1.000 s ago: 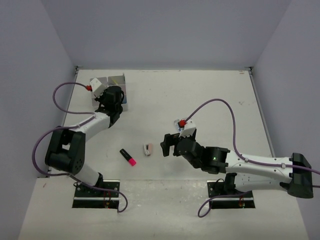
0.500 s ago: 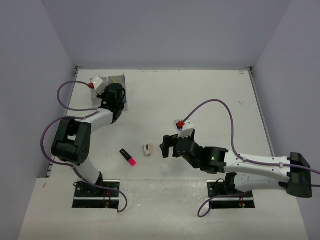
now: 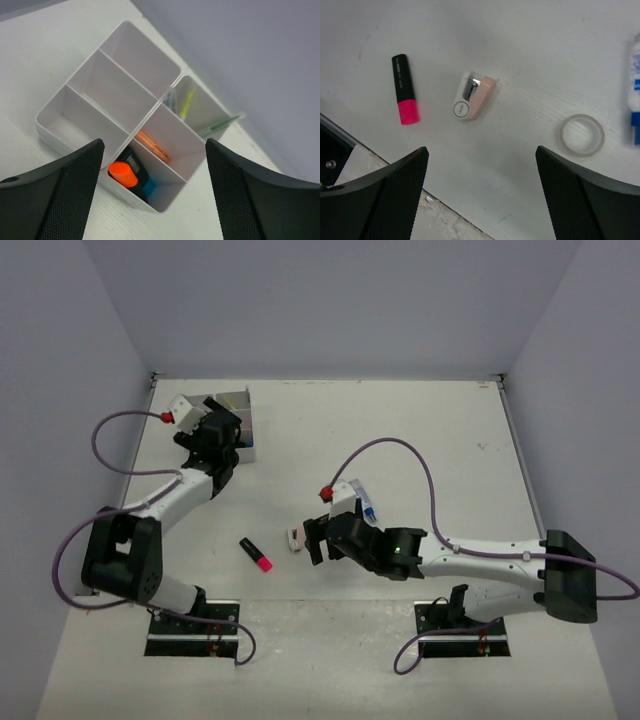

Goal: Sort the stationery into containers
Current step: Place the stationery in the storage box, then pick up the stationery from the center of the board.

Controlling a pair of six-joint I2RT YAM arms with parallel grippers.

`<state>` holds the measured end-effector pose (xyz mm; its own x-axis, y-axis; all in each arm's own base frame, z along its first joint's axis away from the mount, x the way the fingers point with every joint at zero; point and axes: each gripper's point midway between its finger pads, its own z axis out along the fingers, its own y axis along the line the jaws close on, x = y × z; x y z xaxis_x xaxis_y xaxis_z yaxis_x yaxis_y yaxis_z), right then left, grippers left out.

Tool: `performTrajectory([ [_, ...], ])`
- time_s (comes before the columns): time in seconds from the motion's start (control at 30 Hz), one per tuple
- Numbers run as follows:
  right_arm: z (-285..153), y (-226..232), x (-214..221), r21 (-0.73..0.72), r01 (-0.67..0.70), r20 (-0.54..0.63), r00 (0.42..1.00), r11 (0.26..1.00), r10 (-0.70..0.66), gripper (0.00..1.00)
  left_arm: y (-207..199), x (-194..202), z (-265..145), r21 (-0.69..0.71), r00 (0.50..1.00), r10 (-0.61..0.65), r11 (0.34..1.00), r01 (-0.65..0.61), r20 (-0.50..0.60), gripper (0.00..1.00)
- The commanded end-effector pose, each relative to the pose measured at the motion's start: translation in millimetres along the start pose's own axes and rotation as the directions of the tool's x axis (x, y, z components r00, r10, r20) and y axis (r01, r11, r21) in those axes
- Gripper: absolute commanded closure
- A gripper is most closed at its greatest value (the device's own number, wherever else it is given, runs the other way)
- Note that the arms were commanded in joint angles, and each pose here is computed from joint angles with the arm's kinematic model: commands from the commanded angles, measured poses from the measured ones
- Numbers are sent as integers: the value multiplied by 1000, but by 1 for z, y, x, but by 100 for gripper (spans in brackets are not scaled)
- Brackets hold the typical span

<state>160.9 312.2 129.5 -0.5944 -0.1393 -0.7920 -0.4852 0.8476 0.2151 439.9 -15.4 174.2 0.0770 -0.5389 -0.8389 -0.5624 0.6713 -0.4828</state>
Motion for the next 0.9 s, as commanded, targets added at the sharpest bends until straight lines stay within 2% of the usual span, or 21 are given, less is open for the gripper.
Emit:
performTrajectory([
  [0.0, 17, 55, -25, -141, 115, -22, 993, 983, -120, 17, -13, -73, -50, 52, 992, -128, 990, 129, -11, 6],
  [0.03, 20, 66, -34, -162, 137, -20, 990, 977, -142, 22, -14, -87, -62, 50, 990, -135, 989, 137, -31, 0],
  [0.17, 53, 97, -22, -196, 205, -156, 959, 959, -237, 27, 2, -126, -117, 89, 994, -45, 995, 54, -102, 0],
  [0.33, 90, 107, 30, -197, 249, -389, 868, 948, -309, 29, 34, -169, -182, 213, 997, 2, 977, 14, -72, 0],
  [0.43, 94, 116, 38, -215, 263, -432, 839, 941, -333, 33, 47, -180, -201, 236, 998, 29, 972, -13, -63, 0],
  [0.73, 117, 122, 83, -215, 332, -528, 751, 918, -396, 38, 55, -157, -211, 296, 976, 168, 947, -121, -136, 0],
  [0.87, 126, 112, 94, -186, 359, -544, 738, 915, -400, 51, 57, -134, -206, 314, 963, 203, 939, -140, -175, 0],
])
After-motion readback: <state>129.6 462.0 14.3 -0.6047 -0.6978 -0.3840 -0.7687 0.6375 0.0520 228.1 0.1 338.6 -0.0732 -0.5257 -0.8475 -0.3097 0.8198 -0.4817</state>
